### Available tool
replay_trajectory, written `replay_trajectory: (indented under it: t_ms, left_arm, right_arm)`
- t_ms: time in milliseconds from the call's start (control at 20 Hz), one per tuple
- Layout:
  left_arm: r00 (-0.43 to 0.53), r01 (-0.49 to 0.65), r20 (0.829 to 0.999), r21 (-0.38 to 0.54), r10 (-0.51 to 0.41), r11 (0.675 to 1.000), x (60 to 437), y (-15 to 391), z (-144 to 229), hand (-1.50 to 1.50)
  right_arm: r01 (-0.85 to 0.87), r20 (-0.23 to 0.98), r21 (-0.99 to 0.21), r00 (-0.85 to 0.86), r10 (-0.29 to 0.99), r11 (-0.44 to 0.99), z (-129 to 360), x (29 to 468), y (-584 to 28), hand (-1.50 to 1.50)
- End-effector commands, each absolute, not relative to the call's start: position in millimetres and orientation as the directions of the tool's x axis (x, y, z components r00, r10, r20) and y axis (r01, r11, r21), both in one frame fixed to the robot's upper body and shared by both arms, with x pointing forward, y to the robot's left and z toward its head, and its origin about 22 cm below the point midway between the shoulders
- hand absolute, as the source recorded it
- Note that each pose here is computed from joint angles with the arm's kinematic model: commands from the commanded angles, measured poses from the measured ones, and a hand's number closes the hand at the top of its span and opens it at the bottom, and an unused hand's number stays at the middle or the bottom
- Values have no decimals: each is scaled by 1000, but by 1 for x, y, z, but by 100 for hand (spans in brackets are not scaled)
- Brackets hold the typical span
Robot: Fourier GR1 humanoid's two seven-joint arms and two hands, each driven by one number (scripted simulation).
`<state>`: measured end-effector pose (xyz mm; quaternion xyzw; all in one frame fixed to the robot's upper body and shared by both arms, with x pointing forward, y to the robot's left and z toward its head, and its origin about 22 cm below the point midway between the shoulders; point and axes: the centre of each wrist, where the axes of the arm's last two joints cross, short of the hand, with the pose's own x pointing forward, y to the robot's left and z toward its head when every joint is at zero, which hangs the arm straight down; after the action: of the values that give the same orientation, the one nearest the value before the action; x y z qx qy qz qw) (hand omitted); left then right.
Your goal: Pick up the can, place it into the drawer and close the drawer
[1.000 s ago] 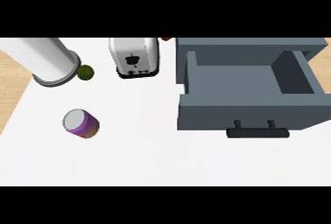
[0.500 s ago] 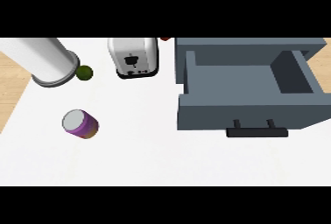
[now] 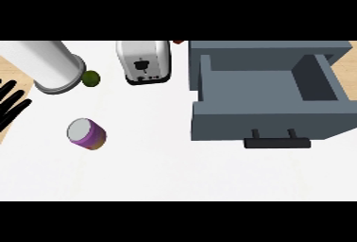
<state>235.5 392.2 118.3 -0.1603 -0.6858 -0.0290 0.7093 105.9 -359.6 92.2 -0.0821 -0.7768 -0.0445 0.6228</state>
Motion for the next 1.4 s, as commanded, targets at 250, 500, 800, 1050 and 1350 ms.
replay_trajectory:
  t_ms: [250, 500, 800, 1050, 1350]
  left_arm:
    - [101, 243, 982, -183, 162, 953, 262, 365, 77, -150]
    - [112, 207, 986, -147, 126, 967, 266, 374, 53, -150]
    - [127, 192, 984, -146, 123, 970, 283, 362, 29, -150]
    - [83, 139, 990, -125, 114, 982, 262, 392, -17, -150]
    - [122, 94, 988, -111, 99, 989, 274, 395, -38, -150]
  right_arm:
    - [180, 975, -38, -208, 76, 983, 104, 98, -367, -150]
    - [179, 976, -60, -195, 96, 982, 109, 81, -372, -150]
    - [171, 974, -50, -210, 86, 984, 95, 98, -379, -150]
    - [182, 974, -31, -214, 70, 983, 88, 80, -383, -150]
    - [174, 975, -52, -205, 88, 983, 118, 81, -390, -150]
